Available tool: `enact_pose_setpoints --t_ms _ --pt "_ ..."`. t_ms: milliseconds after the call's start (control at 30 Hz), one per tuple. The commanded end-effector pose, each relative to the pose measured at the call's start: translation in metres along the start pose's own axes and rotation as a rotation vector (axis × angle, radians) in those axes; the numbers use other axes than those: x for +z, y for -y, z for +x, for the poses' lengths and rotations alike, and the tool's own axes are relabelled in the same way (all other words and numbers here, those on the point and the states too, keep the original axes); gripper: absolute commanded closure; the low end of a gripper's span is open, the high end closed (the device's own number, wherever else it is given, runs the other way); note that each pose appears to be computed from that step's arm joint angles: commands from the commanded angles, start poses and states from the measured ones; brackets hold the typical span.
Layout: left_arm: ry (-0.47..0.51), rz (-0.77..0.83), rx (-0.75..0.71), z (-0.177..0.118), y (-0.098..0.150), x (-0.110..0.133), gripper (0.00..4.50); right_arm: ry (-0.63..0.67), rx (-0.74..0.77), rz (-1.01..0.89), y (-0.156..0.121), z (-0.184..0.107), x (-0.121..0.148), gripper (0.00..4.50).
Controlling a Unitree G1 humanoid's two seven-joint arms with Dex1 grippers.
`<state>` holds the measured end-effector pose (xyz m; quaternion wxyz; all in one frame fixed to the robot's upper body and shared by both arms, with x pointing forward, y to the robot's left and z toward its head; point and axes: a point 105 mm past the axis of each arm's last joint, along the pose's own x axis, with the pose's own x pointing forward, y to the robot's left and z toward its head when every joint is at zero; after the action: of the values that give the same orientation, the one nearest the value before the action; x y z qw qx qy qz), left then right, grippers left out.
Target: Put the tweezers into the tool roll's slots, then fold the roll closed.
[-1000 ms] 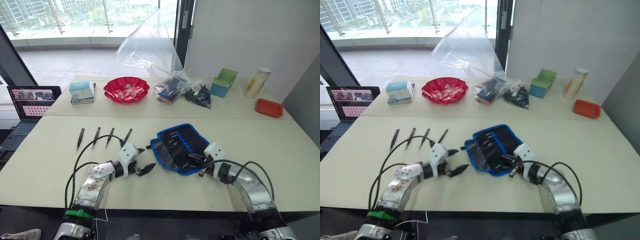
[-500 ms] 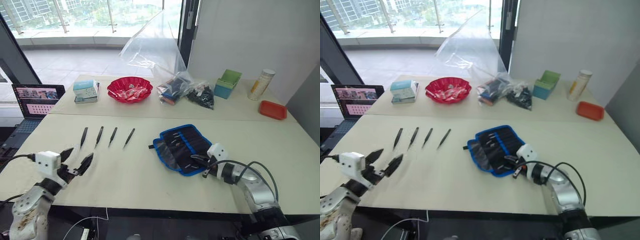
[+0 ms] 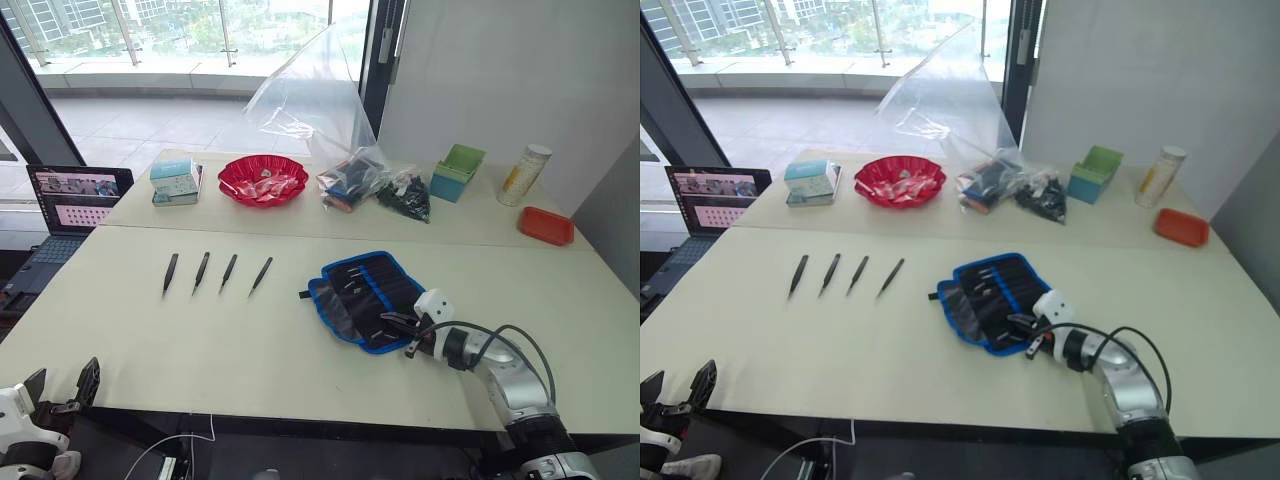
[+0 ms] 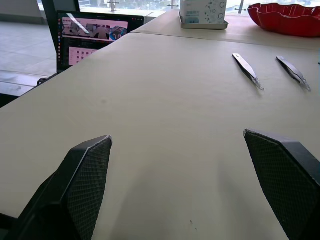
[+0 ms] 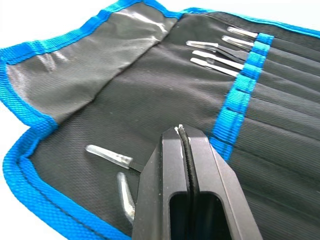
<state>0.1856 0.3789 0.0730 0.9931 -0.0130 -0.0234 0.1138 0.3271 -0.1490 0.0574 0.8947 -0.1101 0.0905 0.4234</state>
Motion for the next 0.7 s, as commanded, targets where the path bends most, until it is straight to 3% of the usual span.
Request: enact_pose_setpoints --t_ms 33,300,633,700 --pt "0.033 0.058 -0.031 0.002 0.005 0.012 0.03 -0.100 0.039 0.067 -0.013 -0.002 -0.032 4.50" --pt "-0.017 0.052 -0.070 0.019 0.011 0.007 0.03 -0.100 0.030 0.071 -0.015 -0.006 -0.034 4.50" --pt "-0.052 0.028 -0.124 0.082 0.041 0.025 0.03 -0.096 0.012 0.074 -0.016 -0.009 -0.033 4.50" --pt "-0.031 -0.010 -0.099 0.098 0.049 0.031 0.57 -0.094 -0.002 0.080 -0.016 -0.010 -0.034 4.50"
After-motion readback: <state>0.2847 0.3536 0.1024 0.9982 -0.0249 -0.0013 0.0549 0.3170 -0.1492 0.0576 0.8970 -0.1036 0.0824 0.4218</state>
